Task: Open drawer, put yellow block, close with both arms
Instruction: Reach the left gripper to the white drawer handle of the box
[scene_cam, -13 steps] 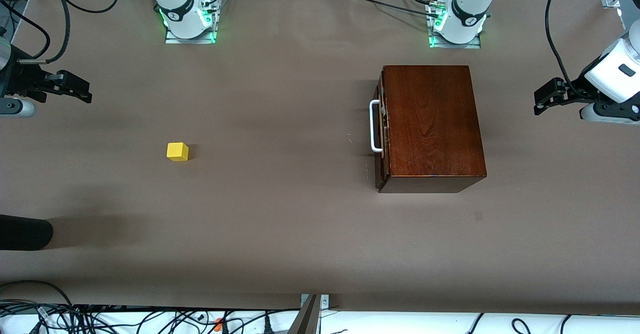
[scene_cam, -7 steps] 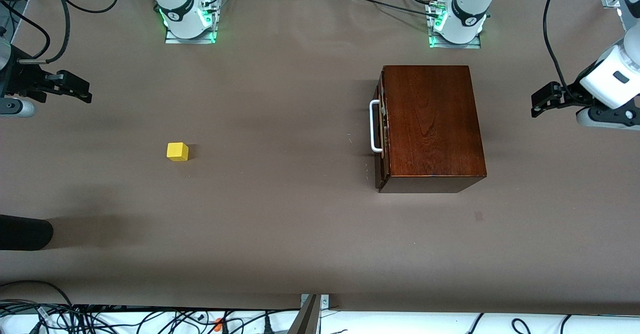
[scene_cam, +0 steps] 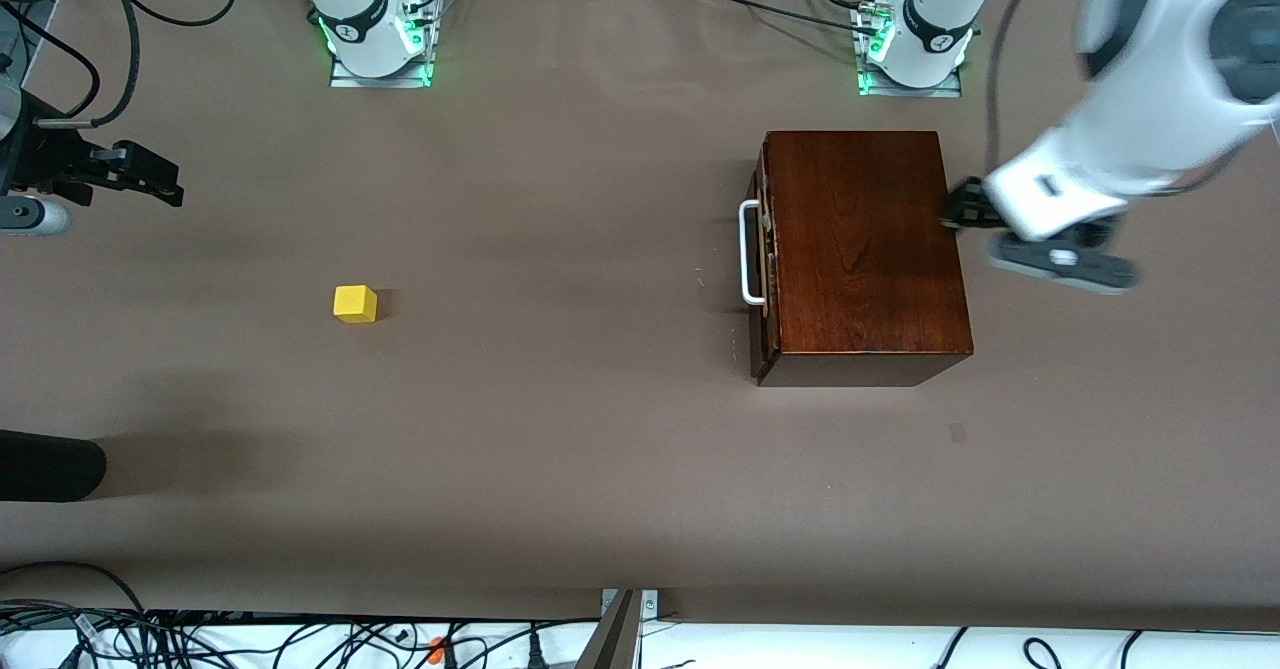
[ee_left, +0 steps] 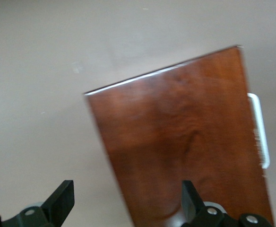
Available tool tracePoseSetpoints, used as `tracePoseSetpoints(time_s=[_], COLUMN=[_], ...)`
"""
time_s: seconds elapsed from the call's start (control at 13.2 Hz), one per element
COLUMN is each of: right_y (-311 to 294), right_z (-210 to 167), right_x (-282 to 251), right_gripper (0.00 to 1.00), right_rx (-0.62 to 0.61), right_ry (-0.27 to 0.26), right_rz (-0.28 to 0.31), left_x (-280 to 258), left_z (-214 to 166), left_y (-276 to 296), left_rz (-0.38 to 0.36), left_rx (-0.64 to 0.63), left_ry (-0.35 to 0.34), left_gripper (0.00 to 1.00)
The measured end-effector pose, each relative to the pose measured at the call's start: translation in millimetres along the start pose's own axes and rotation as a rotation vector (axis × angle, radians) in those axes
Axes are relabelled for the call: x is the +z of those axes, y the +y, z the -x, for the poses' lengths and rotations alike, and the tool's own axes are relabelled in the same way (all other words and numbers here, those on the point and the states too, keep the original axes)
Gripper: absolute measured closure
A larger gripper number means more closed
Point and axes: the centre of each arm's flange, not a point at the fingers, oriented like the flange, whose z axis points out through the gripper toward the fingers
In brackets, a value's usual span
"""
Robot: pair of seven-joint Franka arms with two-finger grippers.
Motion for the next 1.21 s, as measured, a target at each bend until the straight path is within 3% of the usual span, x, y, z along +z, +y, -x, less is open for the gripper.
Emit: tracePoseSetpoints(time_s=[0.45, 0.6, 0.91, 1.21], right_y=[0, 0, 0, 0], right_z=[0, 0, 0, 0], right_x=[0, 0, 0, 0], right_gripper=[0.0, 0.0, 0.0, 0.0], right_rx=[0.001, 0.001, 0.001, 0.001], right_ry=[0.0, 0.0, 0.0, 0.0], right_rz=[0.0, 0.0, 0.0, 0.0], left_x=[66, 110, 174, 186], left_z=[-34, -42, -38, -40], left_y=[204, 244, 298, 294], left_rz=[-0.02, -0.09, -0.191, -0.214], left_rx=[-0.022, -0.007, -0.014, -0.07], left_ry=[0.029, 0.045, 0.035, 0.021], left_gripper=[0.0, 0.0, 0.0, 0.0])
